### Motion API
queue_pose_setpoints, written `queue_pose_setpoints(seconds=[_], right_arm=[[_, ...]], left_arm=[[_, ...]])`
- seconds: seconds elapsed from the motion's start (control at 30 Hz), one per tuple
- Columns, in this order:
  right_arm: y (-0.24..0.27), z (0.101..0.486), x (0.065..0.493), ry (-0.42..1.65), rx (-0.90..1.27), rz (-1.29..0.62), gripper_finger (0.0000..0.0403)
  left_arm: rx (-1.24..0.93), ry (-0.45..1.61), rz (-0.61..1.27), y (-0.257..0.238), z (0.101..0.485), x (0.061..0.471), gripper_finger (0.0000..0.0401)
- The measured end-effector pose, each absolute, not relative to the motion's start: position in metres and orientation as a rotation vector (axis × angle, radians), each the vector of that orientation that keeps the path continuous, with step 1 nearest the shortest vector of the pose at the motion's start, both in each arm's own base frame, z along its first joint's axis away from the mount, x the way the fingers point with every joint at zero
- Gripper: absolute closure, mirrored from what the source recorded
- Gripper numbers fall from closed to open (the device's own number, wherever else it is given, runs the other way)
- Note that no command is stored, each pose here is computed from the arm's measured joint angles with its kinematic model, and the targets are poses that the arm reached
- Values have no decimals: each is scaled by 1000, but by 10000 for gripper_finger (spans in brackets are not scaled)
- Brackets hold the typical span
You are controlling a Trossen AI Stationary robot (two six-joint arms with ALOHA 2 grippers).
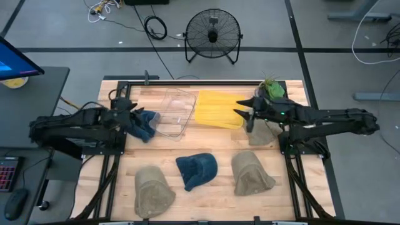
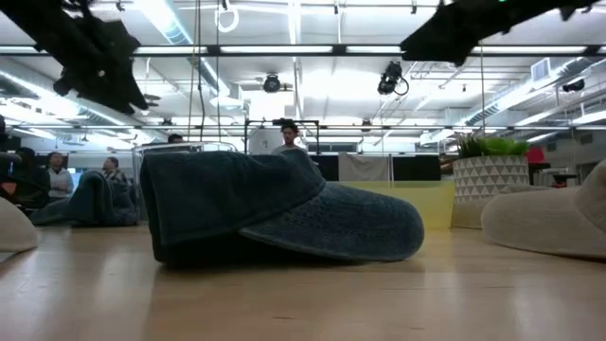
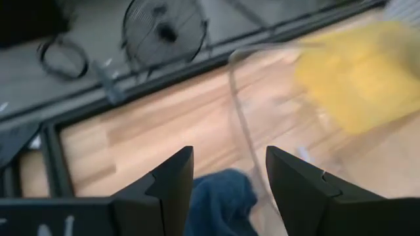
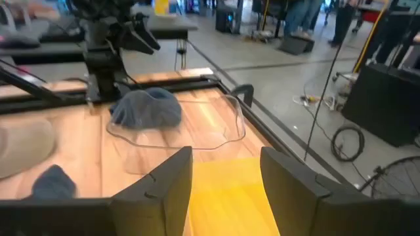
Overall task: Pick & Place hat
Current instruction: Put the top blue cap into the transparent bin
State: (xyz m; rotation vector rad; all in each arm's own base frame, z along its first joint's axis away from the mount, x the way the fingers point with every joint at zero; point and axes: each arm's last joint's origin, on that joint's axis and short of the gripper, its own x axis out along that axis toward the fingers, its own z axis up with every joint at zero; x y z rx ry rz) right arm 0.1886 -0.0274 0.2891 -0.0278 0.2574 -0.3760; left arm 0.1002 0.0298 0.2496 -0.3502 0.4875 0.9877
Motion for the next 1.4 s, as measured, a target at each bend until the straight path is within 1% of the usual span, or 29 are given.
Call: queue_pose_setpoints(seconds=[0.2, 0.33, 0.53, 0.9, 1.07, 1.27, 1.33, 1.4], right_arm=[[-39, 289, 220, 337, -35, -405, 217], [-44, 285, 235, 382, -43, -414, 217], [-46, 279, 246, 431, -66, -410, 217], [-47, 271, 251, 475, -68, -408, 218], [-47, 270, 250, 484, -36, -415, 218], [-46, 267, 249, 510, -17, -419, 218], [-46, 267, 249, 512, -9, -421, 218], [-46, 267, 249, 512, -9, -421, 218]], left_arm=[[-434, 712, 1115, 53, 230, 112, 206], [-476, 815, 1192, 66, 220, 114, 206], [-603, 914, 1132, 73, 211, 117, 206], [-646, 1043, 1151, 77, 196, 125, 206], [-653, 1104, 1168, 79, 188, 131, 206], [-646, 1194, 1143, 77, 177, 140, 207], [-630, 1221, 1133, 77, 174, 142, 214], [-609, 1245, 1120, 77, 172, 144, 231]])
